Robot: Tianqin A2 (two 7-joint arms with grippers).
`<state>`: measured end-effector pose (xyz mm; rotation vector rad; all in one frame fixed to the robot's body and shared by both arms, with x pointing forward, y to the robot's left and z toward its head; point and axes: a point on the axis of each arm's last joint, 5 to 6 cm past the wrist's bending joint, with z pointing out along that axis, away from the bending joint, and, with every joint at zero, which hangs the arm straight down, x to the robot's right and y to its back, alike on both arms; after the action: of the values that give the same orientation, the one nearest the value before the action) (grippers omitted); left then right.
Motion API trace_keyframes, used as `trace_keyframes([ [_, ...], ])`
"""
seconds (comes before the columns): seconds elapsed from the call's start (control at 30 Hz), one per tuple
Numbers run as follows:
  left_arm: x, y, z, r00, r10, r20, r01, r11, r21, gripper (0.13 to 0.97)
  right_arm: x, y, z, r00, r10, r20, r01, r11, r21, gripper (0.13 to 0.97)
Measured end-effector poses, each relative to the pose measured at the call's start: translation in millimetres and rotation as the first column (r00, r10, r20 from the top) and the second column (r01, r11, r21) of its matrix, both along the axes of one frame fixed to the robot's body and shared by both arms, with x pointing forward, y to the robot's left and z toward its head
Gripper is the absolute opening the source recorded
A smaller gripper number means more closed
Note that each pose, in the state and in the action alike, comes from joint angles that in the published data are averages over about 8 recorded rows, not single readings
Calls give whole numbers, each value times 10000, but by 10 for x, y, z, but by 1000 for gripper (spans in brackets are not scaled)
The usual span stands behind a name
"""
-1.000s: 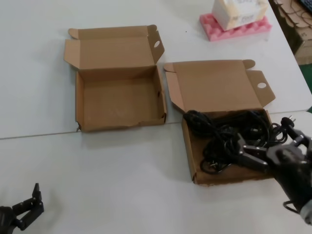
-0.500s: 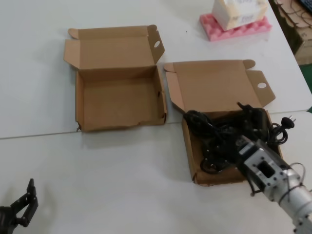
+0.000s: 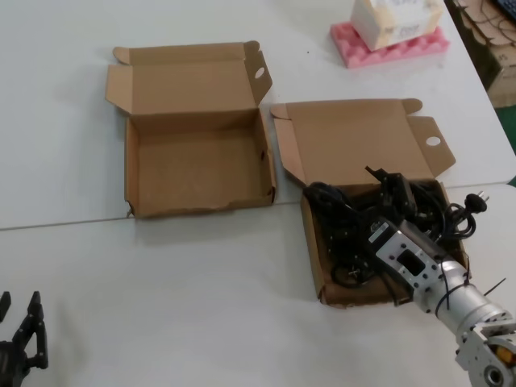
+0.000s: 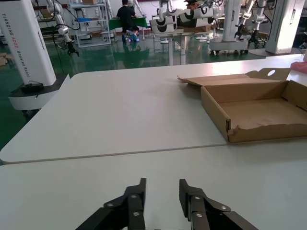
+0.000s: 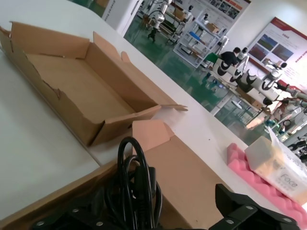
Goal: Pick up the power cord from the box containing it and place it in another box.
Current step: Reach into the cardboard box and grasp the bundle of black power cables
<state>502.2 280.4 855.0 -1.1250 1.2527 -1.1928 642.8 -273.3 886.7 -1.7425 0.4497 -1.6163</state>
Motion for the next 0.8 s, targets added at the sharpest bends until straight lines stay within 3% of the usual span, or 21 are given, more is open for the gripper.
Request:
trace_keyframes([
  [0.13,0,0,0,10000,0,0,0,10000,0,310,37,5,-3,10000,-1,-41,0,9999,-104,844],
  [0.23,0,0,0,10000,0,0,0,10000,0,310,43,14,2,10000,61,-49,-62,9998,-175,785],
  [0.43,0,0,0,10000,0,0,0,10000,0,230,28,40,6,9997,221,-55,-223,9994,-259,685],
  [0.7,0,0,0,10000,0,0,0,10000,0,178,-4,54,12,9995,326,-58,-327,9993,-190,470],
  [0.8,0,0,0,10000,0,0,0,10000,0,163,-18,49,17,9994,334,-62,-335,9994,-129,428],
])
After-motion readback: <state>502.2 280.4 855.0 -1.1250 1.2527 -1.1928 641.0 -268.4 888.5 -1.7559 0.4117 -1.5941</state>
